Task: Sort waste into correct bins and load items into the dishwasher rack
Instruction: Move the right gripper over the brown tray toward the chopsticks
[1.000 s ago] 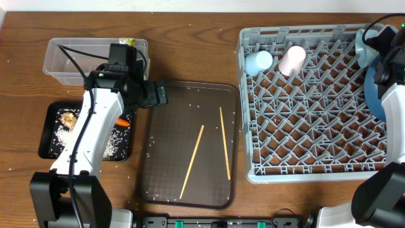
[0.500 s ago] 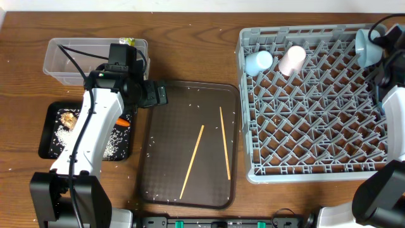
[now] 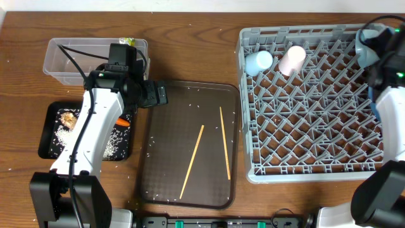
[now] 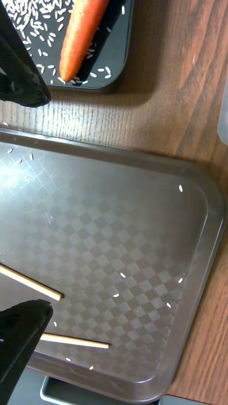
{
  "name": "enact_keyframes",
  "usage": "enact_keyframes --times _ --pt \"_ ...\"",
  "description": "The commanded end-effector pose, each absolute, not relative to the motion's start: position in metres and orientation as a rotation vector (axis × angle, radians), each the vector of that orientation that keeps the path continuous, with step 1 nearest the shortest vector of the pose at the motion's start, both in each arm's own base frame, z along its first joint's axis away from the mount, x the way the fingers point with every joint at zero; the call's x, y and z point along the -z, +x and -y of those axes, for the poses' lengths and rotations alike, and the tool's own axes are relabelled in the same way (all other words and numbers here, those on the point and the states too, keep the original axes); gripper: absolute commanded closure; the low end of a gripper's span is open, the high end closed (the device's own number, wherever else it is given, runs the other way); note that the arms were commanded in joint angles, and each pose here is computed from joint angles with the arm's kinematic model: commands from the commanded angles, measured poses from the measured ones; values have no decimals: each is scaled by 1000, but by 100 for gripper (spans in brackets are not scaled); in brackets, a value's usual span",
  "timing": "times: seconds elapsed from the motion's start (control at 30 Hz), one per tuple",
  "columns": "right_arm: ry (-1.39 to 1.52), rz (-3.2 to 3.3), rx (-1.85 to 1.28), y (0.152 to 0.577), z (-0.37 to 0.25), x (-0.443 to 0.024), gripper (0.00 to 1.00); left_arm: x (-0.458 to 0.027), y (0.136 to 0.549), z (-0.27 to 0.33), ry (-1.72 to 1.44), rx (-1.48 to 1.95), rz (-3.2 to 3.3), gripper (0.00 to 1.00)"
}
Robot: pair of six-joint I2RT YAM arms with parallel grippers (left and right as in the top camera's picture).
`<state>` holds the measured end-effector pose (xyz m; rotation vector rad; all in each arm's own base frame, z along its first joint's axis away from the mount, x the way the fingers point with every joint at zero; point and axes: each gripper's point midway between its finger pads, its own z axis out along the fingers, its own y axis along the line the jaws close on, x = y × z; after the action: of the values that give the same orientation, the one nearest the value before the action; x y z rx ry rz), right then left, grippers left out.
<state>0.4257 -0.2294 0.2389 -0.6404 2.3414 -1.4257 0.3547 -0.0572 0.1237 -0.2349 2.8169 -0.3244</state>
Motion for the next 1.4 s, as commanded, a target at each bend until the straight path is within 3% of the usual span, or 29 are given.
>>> enact_keyframes --times 0.0,0.1,0.17,0.2,0.5,0.73,0.83,1.03,1.17,1.37 --pt "-613 -2313 1279 442 189 -223 78 -123 353 54 -235 304 -2818 2" --pt "-660 -2253 1226 455 149 -229 54 -123 353 54 -235 304 -2818 2" --pt "-713 -2214 1223 462 121 -232 14 -123 353 54 -235 304 -2818 2" --pt "-717 -2204 1233 463 116 -234 2 -123 353 54 -235 304 -2818 2" --pt "-395 -2004 1447 465 110 -302 1 -123 353 54 -235 304 -2818 2" --pt "-51 -1892 1224 448 109 -340 1 -123 353 54 -235 304 -2818 2" --pt "43 -1948 1063 442 100 -321 1 -123 353 54 -235 304 -2818 2" --pt "15 -2262 459 433 28 -235 1 -123 353 54 -235 304 -2819 2" --pt "17 -2342 140 429 -4 -216 1 -123 353 54 -235 304 -2818 2" --pt "-53 -2407 -16 419 -28 -205 1 -123 353 54 -235 304 -2818 2"
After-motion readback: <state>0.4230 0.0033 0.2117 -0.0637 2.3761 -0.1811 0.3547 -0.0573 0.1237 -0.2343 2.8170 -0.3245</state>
